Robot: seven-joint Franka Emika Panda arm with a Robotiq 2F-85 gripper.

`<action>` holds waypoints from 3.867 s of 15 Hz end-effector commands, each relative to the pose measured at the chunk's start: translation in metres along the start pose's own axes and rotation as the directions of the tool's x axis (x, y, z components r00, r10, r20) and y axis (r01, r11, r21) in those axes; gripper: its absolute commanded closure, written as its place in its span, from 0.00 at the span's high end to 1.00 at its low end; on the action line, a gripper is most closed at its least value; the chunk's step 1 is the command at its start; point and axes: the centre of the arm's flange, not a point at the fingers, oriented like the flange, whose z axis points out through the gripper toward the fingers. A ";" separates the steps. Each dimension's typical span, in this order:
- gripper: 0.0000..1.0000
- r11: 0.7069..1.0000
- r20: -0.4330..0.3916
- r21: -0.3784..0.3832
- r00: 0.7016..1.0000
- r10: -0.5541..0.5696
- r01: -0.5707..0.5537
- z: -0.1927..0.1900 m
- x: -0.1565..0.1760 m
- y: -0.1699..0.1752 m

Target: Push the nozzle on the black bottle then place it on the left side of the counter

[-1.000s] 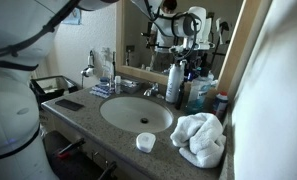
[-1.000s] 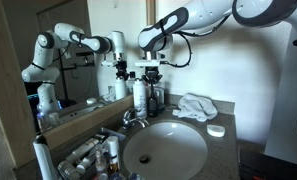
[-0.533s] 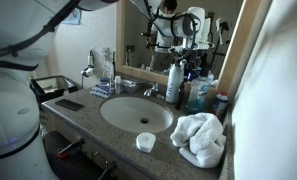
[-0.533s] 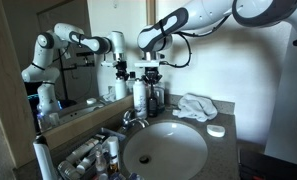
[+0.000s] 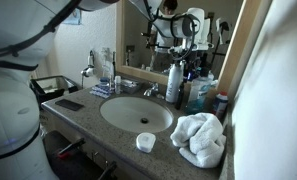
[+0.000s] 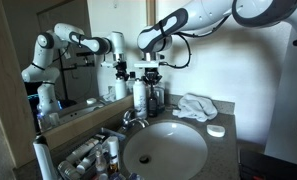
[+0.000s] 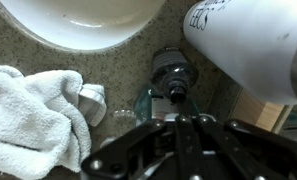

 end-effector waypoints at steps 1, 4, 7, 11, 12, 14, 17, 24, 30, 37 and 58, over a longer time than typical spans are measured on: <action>0.00 0.999 0.012 -0.026 0.999 0.045 -0.044 0.043 -0.007 0.006; 0.00 0.998 0.004 -0.005 0.998 0.056 -0.056 0.024 -0.005 0.005; 0.00 0.999 0.011 0.007 0.999 0.050 -0.050 0.009 -0.006 0.005; 0.01 0.999 0.023 0.015 0.999 0.030 -0.030 -0.003 -0.010 0.004; 0.01 1.000 0.021 0.015 0.999 0.024 -0.025 -0.007 -0.011 0.003; 0.29 1.000 0.017 0.016 1.000 0.019 -0.019 -0.011 -0.014 0.003; 0.49 1.000 0.009 0.020 1.000 0.020 -0.021 -0.017 -0.015 0.003; 0.99 0.999 0.007 0.025 1.000 0.023 -0.023 -0.022 -0.016 0.006; 1.00 1.000 0.035 0.010 0.999 0.022 -0.022 -0.002 -0.019 0.011; 0.58 0.999 0.046 -0.024 0.999 0.024 -0.023 0.018 -0.022 0.017; 0.12 0.999 0.000 0.035 1.000 0.031 -0.031 -0.046 -0.023 0.030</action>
